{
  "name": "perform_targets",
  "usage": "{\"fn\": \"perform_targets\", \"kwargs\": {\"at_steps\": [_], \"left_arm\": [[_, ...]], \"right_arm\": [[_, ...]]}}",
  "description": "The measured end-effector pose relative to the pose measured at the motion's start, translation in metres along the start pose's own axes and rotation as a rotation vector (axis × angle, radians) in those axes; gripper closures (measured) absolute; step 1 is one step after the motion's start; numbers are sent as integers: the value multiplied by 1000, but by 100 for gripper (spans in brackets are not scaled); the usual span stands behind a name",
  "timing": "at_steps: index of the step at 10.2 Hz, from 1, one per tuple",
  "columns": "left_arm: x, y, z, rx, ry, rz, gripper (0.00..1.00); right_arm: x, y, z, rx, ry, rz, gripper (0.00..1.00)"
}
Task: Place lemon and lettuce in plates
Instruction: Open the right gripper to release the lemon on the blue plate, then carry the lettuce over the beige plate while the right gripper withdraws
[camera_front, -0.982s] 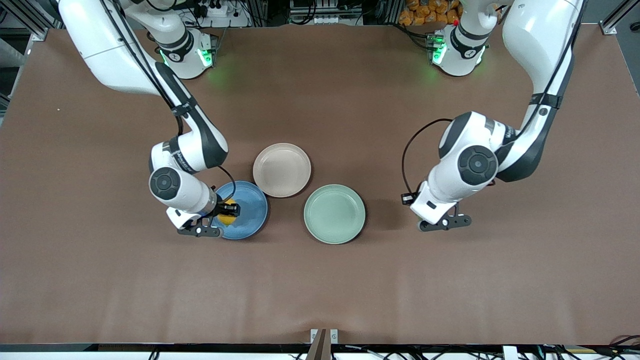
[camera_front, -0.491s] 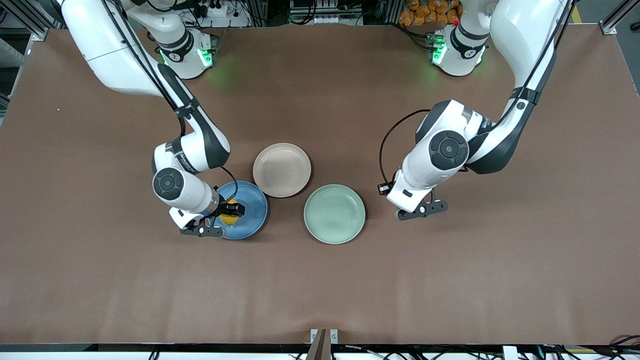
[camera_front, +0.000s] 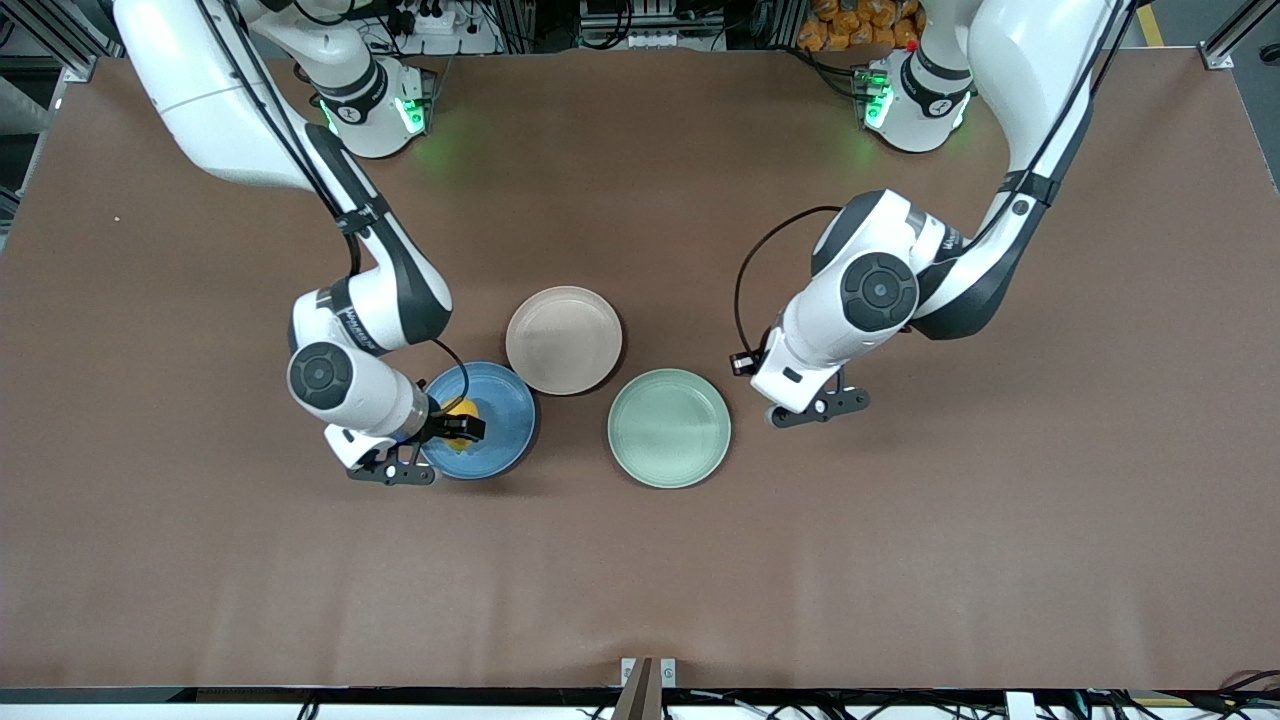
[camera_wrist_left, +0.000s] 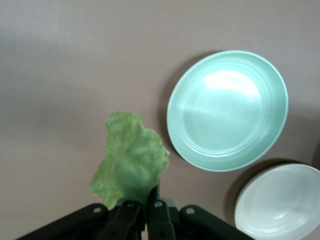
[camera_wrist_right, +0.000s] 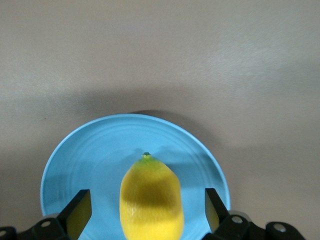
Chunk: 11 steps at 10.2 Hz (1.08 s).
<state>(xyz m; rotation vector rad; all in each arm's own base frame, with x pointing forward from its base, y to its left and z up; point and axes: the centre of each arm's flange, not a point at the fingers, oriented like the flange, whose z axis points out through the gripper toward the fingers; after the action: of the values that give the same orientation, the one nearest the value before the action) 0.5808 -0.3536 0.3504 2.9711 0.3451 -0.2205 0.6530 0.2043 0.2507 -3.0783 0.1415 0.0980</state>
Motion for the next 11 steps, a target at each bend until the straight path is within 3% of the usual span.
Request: {"fn": "perform_targets", "kwargs": {"at_steps": [5,8,11], "left_arm": [[0,6,6,-32,2,-9,98],[-14,23,10,-45,5,-22,98],[-38,47,15,-49,4,-22,98]], "right_arm": [[13,21,-26,-26,-51,34,0],[10,68,-23,-72,-184,97,0],[9,104,-20,-90,-262,146,0]]}}
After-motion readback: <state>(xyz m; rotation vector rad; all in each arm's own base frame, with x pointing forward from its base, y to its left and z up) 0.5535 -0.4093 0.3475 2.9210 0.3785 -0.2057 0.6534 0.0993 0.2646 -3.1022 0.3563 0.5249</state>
